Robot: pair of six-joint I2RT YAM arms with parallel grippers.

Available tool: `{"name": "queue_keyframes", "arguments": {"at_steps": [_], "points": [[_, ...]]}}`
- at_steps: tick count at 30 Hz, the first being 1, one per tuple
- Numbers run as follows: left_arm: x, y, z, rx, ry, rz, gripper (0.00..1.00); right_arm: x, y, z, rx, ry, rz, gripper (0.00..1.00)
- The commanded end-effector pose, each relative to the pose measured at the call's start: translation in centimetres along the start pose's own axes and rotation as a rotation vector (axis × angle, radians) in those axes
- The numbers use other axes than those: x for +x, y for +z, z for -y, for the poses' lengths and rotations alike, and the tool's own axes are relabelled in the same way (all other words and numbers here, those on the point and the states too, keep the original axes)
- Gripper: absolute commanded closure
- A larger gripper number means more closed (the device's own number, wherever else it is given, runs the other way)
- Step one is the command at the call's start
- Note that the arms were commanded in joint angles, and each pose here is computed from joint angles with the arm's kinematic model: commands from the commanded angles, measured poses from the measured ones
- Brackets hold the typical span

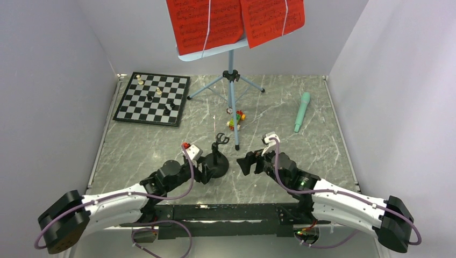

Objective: Pack up the instrument practice props

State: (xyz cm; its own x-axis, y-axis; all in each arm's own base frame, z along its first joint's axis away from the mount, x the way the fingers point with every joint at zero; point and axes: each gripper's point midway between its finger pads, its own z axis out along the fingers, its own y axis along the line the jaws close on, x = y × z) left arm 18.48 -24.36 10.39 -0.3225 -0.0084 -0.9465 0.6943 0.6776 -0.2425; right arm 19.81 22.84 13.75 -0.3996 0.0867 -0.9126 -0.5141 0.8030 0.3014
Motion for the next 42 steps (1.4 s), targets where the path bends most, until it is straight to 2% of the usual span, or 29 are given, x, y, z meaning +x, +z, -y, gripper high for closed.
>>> {"name": "queue_keyframes", "arguments": {"at_steps": [1, 6, 19, 24, 30, 36, 42], "points": [[-5.4, 1.5, 1.1, 0.033, 0.063, 0.211, 0.28, -1.5, -0.6, -0.1, 0.007, -0.021, 0.033, 0.05], [-5.5, 3.1, 0.4, -0.007, 0.112, 0.213, 0.4, -2.0, -1.5, 0.4, 0.019, -0.023, 0.049, 0.05], [-5.1, 5.9, 0.4, -0.024, 0.139, 0.175, 0.52, -2.2, -3.3, 1.6, 0.049, -0.019, 0.066, 0.05], [-4.4, 6.1, 0.2, -0.03, 0.142, 0.147, 0.71, -2.4, -3.5, 1.7, 0.048, -0.016, 0.073, 0.05], [-4.7, 5.2, -0.4, -0.061, 0.141, 0.158, 1.0, -2.6, -3.4, 1.4, 0.04, -0.02, 0.073, 0.05], [-7.9, 3.1, -1.9, -0.17, 0.146, 0.219, 1.0, -3.0, -3.1, 0.8, 0.022, -0.022, 0.078, 0.04], [-11.8, -0.2, -6.1, -0.433, 0.112, 0.247, 1.0, -3.6, -3.0, 0.4, 0.005, -0.024, 0.089, 0.05]]}}
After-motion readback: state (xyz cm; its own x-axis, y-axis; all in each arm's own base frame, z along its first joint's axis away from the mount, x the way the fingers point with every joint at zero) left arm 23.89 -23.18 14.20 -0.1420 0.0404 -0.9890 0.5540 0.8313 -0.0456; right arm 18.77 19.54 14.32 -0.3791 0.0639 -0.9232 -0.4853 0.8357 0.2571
